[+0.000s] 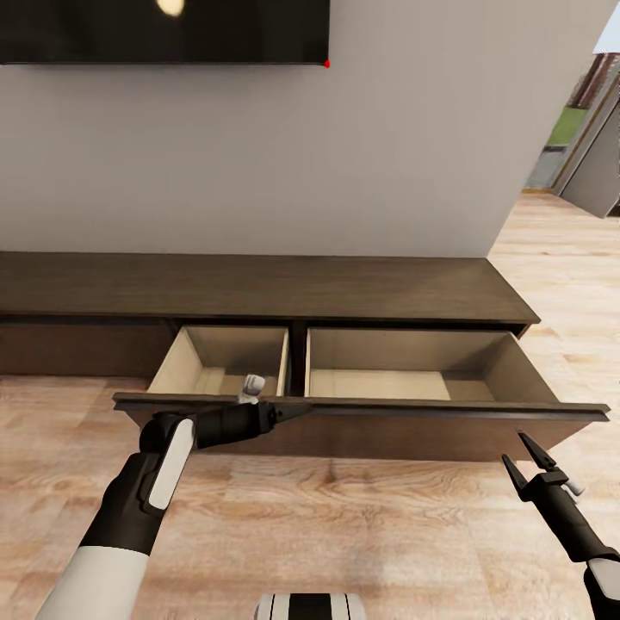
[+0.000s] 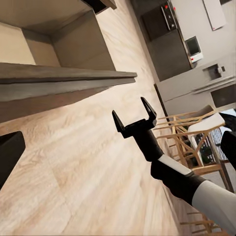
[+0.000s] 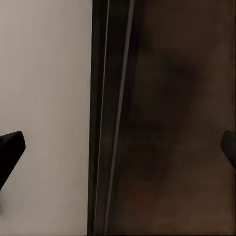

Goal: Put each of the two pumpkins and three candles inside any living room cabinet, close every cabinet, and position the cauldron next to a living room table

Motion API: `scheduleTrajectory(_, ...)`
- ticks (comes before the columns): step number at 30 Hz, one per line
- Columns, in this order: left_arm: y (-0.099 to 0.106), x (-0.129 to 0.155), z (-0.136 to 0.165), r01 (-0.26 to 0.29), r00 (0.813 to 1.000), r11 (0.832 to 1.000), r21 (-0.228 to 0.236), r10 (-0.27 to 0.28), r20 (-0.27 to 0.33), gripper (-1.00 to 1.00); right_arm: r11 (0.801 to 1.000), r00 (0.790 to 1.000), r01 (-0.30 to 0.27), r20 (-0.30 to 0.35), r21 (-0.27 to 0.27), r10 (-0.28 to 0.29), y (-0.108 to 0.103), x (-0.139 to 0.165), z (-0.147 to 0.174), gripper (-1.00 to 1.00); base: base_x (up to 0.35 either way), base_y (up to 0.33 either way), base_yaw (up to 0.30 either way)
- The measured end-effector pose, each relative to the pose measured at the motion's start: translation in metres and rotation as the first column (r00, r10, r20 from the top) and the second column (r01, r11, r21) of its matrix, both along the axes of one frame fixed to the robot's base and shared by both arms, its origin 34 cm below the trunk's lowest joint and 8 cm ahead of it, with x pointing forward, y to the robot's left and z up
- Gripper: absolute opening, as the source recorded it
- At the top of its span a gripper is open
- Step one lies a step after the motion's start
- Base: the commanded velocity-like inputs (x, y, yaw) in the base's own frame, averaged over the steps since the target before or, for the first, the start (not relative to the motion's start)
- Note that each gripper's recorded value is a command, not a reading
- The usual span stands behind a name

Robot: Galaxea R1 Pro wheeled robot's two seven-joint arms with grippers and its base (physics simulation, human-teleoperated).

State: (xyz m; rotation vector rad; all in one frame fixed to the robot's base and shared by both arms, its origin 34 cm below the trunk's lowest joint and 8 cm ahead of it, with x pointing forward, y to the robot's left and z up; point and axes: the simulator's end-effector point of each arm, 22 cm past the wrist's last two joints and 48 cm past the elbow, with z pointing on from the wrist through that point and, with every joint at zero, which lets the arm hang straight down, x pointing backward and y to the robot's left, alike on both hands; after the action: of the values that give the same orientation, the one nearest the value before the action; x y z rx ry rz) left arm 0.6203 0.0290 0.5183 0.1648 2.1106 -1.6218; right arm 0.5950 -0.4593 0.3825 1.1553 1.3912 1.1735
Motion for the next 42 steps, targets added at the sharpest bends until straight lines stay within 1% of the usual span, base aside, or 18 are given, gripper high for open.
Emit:
scheduleTrajectory(13, -0.001, 0.0, 0.0, 0.0, 1.0, 1.0, 0.0, 0.0, -0.001, 1.0, 1.0, 1.0, 0.0, 0.0, 0.0, 0.0, 0.0, 0.0, 0.0, 1.0, -0.123, 0.0, 0.0)
scheduleTrajectory(24, 0.0, 0.0, 0.0, 0.0, 1.0, 1.0, 0.0, 0.0, 0.0, 1.0, 1.0, 1.0, 0.0, 0.0, 0.0, 0.0, 0.0, 0.0, 0.0, 1.0, -0.026, 0.0, 0.0)
scheduleTrajectory(42, 0.0, -0.003, 0.041, 0.0, 0.997, 1.0, -0.001, 0.0, 0.073, 1.0, 1.0, 0.997, 0.0, 0.074, 0.0, 0.0, 0.0, 0.007, 0.04, 1.0, 0.0, 0.0, 0.0)
